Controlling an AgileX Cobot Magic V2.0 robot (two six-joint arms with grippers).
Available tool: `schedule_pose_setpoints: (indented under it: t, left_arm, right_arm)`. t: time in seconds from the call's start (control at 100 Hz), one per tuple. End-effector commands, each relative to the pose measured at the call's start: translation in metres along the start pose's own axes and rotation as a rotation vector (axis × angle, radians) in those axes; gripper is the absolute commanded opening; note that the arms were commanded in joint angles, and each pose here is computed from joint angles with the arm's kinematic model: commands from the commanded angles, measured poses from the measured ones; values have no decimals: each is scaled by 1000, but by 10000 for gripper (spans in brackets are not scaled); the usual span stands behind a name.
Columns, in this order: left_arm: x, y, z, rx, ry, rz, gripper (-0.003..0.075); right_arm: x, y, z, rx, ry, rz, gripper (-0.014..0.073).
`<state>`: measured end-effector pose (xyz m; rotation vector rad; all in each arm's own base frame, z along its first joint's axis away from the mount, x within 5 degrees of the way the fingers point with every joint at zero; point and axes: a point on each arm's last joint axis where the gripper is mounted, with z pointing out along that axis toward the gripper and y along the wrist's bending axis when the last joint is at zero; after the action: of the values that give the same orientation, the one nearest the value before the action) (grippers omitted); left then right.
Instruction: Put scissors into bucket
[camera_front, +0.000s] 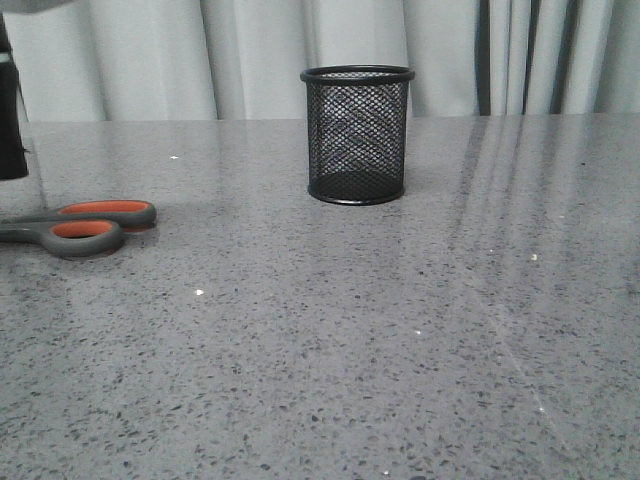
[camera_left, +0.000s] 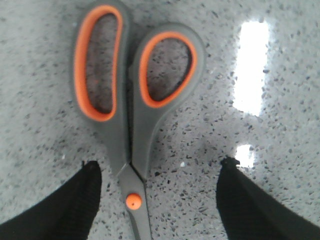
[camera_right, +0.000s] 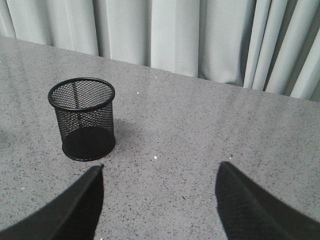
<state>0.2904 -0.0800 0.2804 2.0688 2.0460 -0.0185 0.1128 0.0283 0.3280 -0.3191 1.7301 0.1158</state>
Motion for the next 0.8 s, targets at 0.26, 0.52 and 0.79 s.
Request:
schedule_pose_setpoints:
  t: [0.26,0.52,0.79]
  left_arm:
    - [-1,12,0,-55,-13,36,439]
    - [0,19,15,-25,-6,27,439]
    - [-1,23,23,-7,-11,3,439]
  right_arm:
    - [-15,-3,-3,19,-76,-3,437]
    - [-15,-3,-3,19,-76,-3,437]
    - [-15,-3,-3,19,-76,-3,437]
